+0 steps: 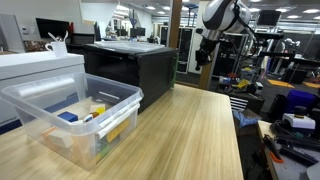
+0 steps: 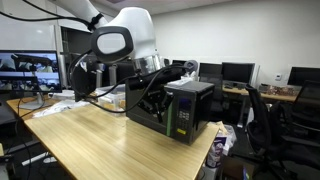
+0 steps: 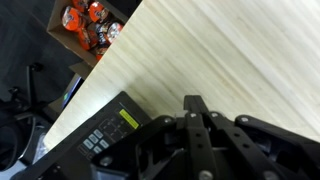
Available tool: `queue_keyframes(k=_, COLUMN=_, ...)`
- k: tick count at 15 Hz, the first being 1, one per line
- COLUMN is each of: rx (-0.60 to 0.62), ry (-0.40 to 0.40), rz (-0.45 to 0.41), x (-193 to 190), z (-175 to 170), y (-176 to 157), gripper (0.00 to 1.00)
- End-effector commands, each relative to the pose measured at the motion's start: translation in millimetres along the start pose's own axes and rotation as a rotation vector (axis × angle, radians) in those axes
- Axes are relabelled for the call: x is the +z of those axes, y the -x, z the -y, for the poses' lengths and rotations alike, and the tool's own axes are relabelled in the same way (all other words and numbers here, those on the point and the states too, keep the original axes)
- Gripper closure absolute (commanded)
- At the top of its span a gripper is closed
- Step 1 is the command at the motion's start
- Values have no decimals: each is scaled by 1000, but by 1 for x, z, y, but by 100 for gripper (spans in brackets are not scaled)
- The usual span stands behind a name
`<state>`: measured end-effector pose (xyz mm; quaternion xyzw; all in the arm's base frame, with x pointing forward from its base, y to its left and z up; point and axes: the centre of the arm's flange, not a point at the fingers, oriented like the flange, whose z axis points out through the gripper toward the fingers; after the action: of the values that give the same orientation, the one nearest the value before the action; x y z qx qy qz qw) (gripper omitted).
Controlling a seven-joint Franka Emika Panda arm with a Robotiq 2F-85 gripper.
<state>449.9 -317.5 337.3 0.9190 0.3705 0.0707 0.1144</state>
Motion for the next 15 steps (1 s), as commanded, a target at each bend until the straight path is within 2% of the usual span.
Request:
queue_keyframes(k=1, rx=-145, ry=-124, rz=103, x=-58, z=23, y=-22, gripper=100)
queue_keyframes(k=7, rx=-561, ry=-334, rz=313, x=-96, z=69, y=-52, gripper=100)
queue_keyframes(k=10, rx=-749, ry=-386, rz=400, x=-111, z=90, y=-57, gripper=100)
queue_keyframes(k=12, rx=-867, ry=-395, rz=428, x=-128, z=103, y=-59, gripper=100)
queue_keyframes(k=15, rx=-1023, ry=-413, rz=414, x=-146, z=121, y=-58, gripper=100)
